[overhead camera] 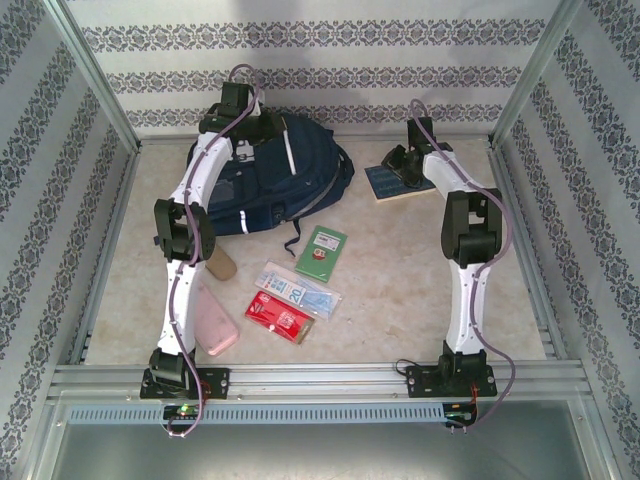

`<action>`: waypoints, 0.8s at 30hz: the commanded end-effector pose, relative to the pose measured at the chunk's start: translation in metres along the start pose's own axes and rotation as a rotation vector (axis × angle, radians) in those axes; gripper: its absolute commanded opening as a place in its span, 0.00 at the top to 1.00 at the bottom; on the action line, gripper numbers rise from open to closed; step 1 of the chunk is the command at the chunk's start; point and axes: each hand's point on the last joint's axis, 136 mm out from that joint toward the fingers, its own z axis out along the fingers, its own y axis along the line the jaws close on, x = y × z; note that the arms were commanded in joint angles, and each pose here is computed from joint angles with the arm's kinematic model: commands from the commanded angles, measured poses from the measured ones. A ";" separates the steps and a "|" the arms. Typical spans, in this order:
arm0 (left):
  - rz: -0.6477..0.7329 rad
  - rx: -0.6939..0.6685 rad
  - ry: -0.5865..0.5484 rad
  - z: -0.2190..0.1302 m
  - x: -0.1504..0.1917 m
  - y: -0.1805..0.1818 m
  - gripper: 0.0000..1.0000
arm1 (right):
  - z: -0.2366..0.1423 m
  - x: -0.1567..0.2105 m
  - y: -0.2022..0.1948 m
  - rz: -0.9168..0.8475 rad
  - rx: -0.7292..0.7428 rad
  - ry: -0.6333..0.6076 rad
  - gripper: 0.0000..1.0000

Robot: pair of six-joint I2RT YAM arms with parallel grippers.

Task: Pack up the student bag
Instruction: Place the student bag at the top-center of the table, then move the book to the middle-right of the table.

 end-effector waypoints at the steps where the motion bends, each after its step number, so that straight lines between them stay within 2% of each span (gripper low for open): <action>1: -0.018 0.000 -0.013 0.004 -0.005 0.011 0.76 | 0.003 0.001 0.003 0.049 0.006 0.039 0.52; 3: -0.025 -0.002 -0.003 0.006 -0.002 0.012 0.68 | 0.013 0.005 -0.004 0.077 0.038 0.070 0.51; 7: -0.033 -0.011 0.020 0.003 0.005 0.010 0.60 | 0.029 0.019 -0.019 0.065 0.119 0.114 0.51; 12: 0.008 0.005 0.007 -0.019 0.005 -0.019 0.48 | 0.029 0.038 -0.042 0.073 0.186 0.158 0.51; 19: 0.132 0.048 0.043 -0.040 0.038 -0.082 0.42 | 0.010 0.065 -0.055 0.087 0.135 0.173 0.52; 24: 0.190 0.065 0.089 -0.044 0.068 -0.112 0.40 | -0.018 0.082 -0.060 0.079 0.126 0.171 0.53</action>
